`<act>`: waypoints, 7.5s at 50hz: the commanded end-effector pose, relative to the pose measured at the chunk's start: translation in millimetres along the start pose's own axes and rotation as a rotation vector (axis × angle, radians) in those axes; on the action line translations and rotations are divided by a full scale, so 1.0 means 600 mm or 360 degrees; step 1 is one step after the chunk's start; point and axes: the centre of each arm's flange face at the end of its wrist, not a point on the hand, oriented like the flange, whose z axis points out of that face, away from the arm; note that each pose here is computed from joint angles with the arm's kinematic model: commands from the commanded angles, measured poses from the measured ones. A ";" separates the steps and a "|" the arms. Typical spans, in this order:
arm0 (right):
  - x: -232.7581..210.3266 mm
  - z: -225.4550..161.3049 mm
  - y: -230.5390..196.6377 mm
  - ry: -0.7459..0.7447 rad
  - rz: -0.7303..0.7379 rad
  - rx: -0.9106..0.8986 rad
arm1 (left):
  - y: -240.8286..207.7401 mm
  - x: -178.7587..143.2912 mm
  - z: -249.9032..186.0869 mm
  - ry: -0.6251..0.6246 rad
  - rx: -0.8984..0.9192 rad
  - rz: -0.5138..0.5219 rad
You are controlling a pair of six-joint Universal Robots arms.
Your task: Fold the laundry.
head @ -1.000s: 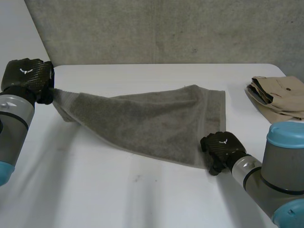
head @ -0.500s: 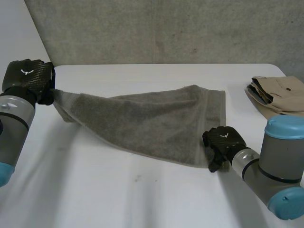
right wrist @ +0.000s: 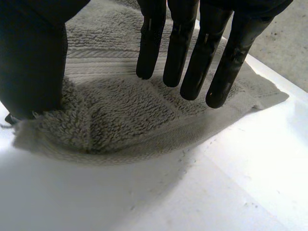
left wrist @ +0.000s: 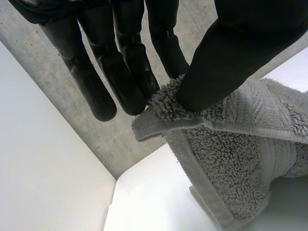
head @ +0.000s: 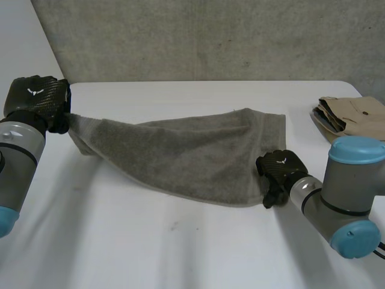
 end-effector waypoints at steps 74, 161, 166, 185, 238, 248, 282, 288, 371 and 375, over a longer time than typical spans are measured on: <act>0.102 -0.197 -0.107 -0.0373 -0.0592 -0.0714 | 0.035 0.007 -0.113 0.0324 -0.0512 0.0384; 0.099 0.004 -0.110 -0.0056 -0.0399 -0.0303 | 0.159 0.030 0.037 0.0095 -0.0497 0.0560; 0.081 -0.074 -0.101 -0.0199 -0.0446 -0.0504 | 0.167 0.010 -0.050 0.0348 -0.0824 0.0750; 0.077 -0.159 -0.030 -0.0335 -0.0722 -0.0796 | 0.148 0.021 -0.105 0.0638 -0.0881 0.0973; 0.206 -0.039 -0.170 0.0516 -0.0236 0.0104 | 0.116 0.118 0.113 0.0068 0.0069 0.0698; 0.164 -0.078 -0.097 0.0136 -0.0102 -0.0083 | 0.147 0.136 0.057 0.0382 -0.0110 0.0644; 0.217 -0.001 -0.074 0.0185 0.0212 -0.0151 | 0.178 0.116 0.053 0.0541 -0.0375 0.0559; 0.180 -0.036 -0.055 0.0051 0.0179 -0.0216 | 0.167 0.109 0.037 0.0538 -0.0397 0.0517; 0.278 -0.085 -0.061 0.0633 -0.0824 0.0012 | 0.122 0.041 0.009 0.0218 -0.0315 0.0527; 0.145 -0.075 -0.141 0.0437 -0.0960 0.0403 | 0.108 0.039 0.011 0.0197 -0.0276 0.0523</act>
